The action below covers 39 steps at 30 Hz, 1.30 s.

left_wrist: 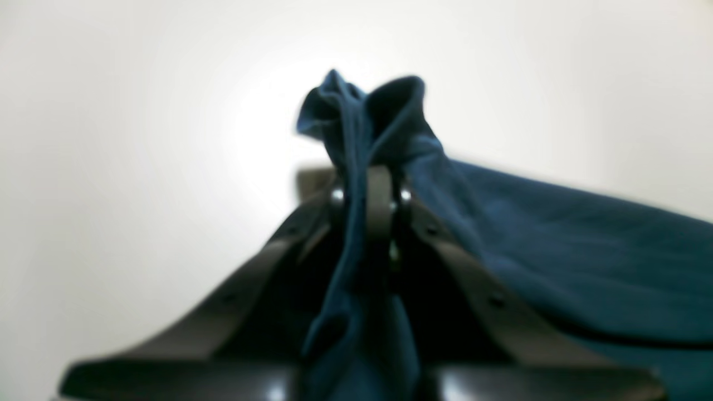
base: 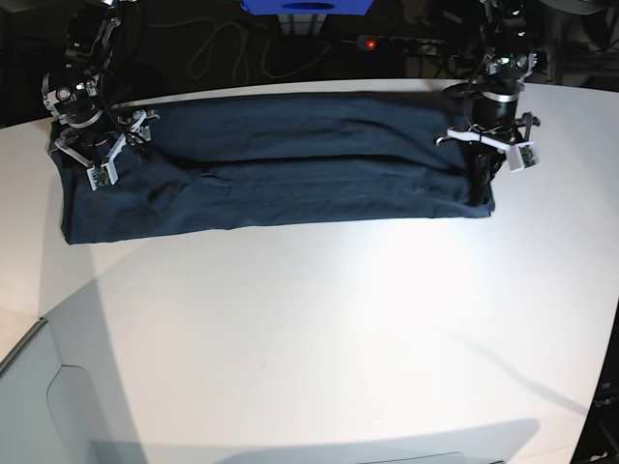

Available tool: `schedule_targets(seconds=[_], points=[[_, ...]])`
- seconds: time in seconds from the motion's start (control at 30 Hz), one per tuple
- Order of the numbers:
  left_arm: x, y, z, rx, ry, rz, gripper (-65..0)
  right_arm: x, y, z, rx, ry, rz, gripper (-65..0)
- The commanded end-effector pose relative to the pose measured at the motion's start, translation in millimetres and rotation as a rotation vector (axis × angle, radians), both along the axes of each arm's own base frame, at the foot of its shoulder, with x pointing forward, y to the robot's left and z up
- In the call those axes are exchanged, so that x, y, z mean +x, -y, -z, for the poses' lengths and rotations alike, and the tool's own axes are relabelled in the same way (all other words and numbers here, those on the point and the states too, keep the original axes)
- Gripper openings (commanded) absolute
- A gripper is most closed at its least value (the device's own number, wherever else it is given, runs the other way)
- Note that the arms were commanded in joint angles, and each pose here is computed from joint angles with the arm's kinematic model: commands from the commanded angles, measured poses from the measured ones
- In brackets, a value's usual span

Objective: Fold the T-shirt properly
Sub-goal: 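Grasp the strip end with the left gripper and fold it toward the right gripper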

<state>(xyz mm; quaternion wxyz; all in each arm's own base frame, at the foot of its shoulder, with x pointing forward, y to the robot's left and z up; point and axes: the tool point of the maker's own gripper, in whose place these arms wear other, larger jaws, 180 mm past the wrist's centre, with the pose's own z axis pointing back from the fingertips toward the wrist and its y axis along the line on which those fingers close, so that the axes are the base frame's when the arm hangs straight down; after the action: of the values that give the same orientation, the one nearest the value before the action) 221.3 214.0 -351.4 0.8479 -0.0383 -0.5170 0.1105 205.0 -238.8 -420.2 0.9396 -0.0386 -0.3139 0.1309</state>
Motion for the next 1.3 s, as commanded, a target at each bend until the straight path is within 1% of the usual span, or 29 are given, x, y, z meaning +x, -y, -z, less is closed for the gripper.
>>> schedule_targets(seconds=[0.0, 0.07, 0.13, 0.37, 0.5, 0.57, 0.63, 0.83, 1.0, 1.1, 1.27], points=[[4, 10, -11, -0.01, 0.039, 0.022, -65.0, -3, 4, 2, -0.014, -0.023, -0.011, -15.8], [7, 28, -17, -0.034, 0.055, 0.055, -65.0, -5, 5, 5, -0.015, -0.031, -0.01, -15.8], [8, 53, -18, -0.046, 0.059, 0.117, -65.0, -5, 8, 5, -0.02, -0.035, -0.012, -15.8], [-4, 161, -14, -0.037, 0.052, 0.41, -65.0, -6, 8, 6, -0.019, -0.038, -0.011, -15.8], [-7, 217, -24, -0.024, 0.098, 0.569, -65.0, -6, 8, 6, -0.019, -0.038, -0.011, -15.8], [-7, 238, -28, -0.028, 0.12, 0.621, -65.0, -5, 8, 6, -0.02, -0.037, -0.011, -15.8], [-3, 251, -30, -0.035, 0.134, 0.639, -65.0, -1, 8, 3, -0.02, -0.026, -0.011, -15.8], [12, 268, -34, -0.044, 0.157, 0.625, -65.0, 2, 8, 2, -0.02, -0.02, -0.013, -15.8], [14, 277, -20, -0.051, 0.123, 0.624, -65.0, 3, 8, 2, -0.02, -0.018, -0.013, -15.8], [11, 289, -11, -0.054, 0.106, 0.661, -65.0, 3, 7, 2, -0.019, -0.018, -0.014, -15.8], [11, 310, -13, -0.056, 0.12, 0.723, -65.0, 6, -2, 3, -0.019, -0.023, -0.056, -15.8]])
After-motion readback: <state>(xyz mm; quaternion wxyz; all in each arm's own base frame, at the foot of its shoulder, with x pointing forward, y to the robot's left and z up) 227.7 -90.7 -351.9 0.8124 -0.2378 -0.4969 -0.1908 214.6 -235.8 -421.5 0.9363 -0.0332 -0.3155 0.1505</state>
